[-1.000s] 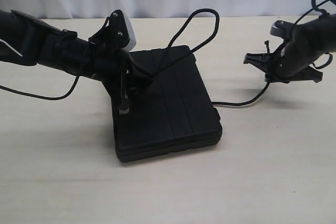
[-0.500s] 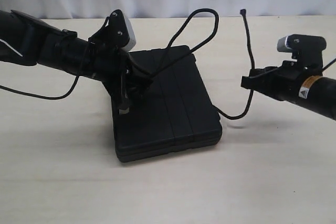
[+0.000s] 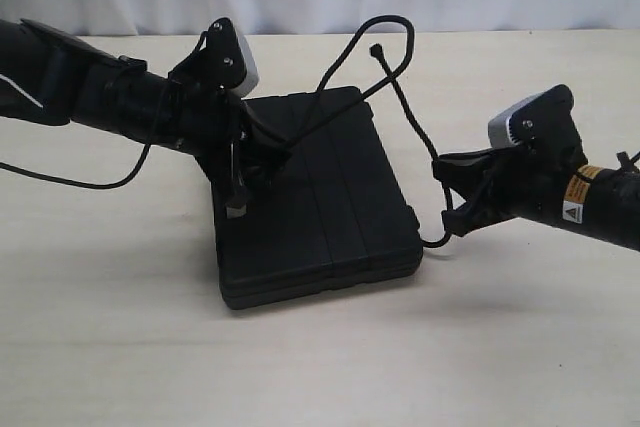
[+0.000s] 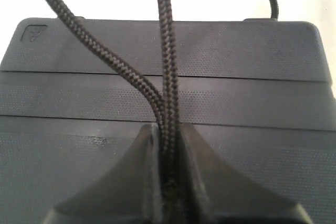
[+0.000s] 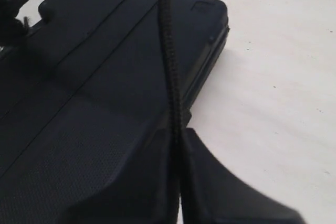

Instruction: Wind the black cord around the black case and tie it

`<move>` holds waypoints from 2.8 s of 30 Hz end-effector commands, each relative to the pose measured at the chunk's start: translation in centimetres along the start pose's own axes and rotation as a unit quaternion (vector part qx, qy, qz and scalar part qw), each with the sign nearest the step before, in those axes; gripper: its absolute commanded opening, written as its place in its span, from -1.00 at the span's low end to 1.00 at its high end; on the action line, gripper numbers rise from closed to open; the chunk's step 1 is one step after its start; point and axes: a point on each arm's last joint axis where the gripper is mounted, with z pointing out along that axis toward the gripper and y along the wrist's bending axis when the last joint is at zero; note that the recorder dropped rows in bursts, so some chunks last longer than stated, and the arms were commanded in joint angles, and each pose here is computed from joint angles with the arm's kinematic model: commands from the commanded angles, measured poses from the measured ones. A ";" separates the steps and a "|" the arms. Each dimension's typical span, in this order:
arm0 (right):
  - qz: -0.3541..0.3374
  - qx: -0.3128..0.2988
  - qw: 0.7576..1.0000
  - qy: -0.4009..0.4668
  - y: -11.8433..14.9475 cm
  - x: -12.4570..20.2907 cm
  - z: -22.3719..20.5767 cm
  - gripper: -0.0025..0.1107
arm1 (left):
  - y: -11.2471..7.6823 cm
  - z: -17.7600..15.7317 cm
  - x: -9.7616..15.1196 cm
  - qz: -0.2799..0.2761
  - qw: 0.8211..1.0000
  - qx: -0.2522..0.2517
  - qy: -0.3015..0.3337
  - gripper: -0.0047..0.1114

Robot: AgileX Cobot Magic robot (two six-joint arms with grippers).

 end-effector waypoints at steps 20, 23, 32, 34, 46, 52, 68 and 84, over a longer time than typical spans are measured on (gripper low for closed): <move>-0.050 -0.035 0.990 -0.130 0.6 -1.4 0.3 -0.88 | -1.9 -0.3 -1.3 -0.006 0.992 0.105 -0.063 -0.92; -0.038 -0.043 0.987 -0.152 0.6 -1.4 0.6 -0.88 | -1.6 -0.2 -1.1 -0.006 0.994 0.092 -0.056 -0.84; -0.031 -0.027 0.987 -0.155 0.0 -1.0 1.4 -0.88 | -0.7 -0.1 -1.2 -0.059 0.996 0.043 -0.057 0.11; -0.032 -0.027 0.987 -0.153 -0.1 -1.0 1.5 -0.88 | -0.9 -0.2 -1.5 -0.056 0.995 0.056 -0.068 0.18; -0.032 -0.027 0.987 -0.153 -0.1 -1.0 1.5 -0.88 | 2.4 -0.5 -6.5 -0.183 0.966 0.021 -0.181 0.17; -0.032 -0.027 0.987 -0.153 -0.1 -1.0 1.5 -0.88 | 4.8 1.4 -7.6 -0.273 0.941 0.045 -0.197 0.17; -0.031 -0.027 0.987 -0.153 -0.1 -1.0 1.5 -0.88 | 5.1 4.8 -7.8 -0.274 0.932 0.113 -0.208 -0.39; -0.031 -0.027 0.988 -0.151 -0.1 -0.9 1.5 -0.88 | 4.3 4.7 -8.3 -0.265 0.929 0.145 -0.216 -0.92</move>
